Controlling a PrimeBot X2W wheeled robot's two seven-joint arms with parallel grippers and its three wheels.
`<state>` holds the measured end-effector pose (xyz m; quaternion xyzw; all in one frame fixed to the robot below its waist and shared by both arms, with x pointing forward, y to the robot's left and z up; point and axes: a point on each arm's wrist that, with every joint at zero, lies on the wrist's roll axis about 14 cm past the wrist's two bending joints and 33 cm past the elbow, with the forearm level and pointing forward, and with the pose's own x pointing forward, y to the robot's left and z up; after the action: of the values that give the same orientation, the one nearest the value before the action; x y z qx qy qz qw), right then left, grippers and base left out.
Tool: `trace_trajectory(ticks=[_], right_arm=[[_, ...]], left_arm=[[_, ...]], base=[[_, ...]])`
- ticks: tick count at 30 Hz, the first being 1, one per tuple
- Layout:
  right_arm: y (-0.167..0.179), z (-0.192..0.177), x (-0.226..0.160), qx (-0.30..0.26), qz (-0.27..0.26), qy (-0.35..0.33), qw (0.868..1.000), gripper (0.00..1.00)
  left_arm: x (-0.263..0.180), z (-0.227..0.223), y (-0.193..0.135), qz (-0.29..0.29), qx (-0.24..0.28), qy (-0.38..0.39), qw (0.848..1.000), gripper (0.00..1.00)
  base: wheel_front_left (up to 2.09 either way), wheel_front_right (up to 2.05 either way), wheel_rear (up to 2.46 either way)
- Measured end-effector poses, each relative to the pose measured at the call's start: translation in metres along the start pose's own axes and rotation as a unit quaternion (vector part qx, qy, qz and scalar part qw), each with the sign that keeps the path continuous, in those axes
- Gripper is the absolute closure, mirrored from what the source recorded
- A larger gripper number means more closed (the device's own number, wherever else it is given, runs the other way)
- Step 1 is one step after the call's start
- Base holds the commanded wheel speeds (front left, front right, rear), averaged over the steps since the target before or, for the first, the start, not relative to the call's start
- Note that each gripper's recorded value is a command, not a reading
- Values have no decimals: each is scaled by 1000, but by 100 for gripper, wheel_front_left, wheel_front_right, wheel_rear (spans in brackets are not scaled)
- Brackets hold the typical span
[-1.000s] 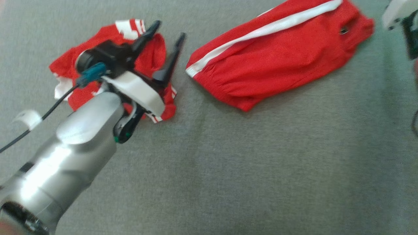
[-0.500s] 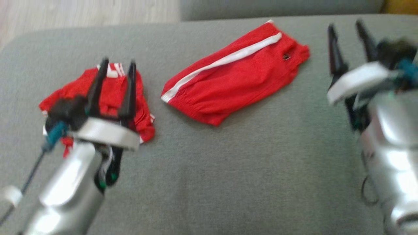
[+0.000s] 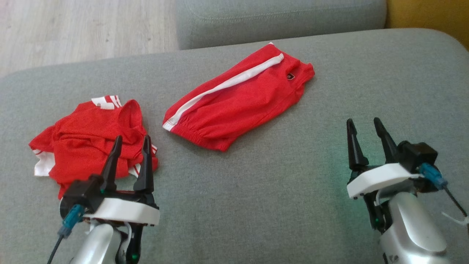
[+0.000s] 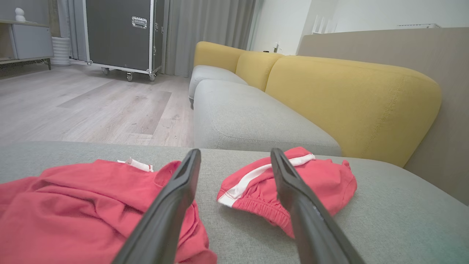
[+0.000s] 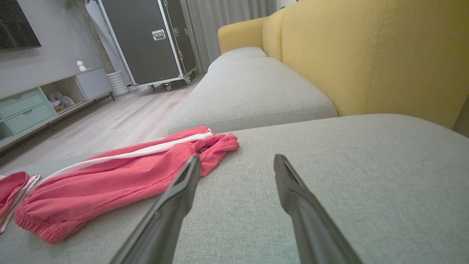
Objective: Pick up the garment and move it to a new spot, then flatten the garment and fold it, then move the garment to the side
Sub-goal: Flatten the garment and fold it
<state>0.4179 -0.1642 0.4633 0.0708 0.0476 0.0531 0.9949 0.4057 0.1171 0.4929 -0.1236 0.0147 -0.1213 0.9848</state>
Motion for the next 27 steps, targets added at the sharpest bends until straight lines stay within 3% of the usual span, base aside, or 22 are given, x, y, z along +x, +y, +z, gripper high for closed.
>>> trace_trajectory(ticks=[10,16,22,27], right_arm=[[7,13,36,-11,11,6,1000,0],[19,5,91,-28,26,66,997,0],[20,-18,143,-9,16,140,990,0],[21,-35,171,-16,13,182,983,0]], left_arm=[[11,-10,8,-9,2,7,1000,0],[22,-16,22,2,-1,12,1000,0],[20,-26,45,32,-4,26,999,0],[16,-30,62,55,1,34,998,0]], base=[[0,0,0],[0,0,0],[0,0,0],[0,0,0]])
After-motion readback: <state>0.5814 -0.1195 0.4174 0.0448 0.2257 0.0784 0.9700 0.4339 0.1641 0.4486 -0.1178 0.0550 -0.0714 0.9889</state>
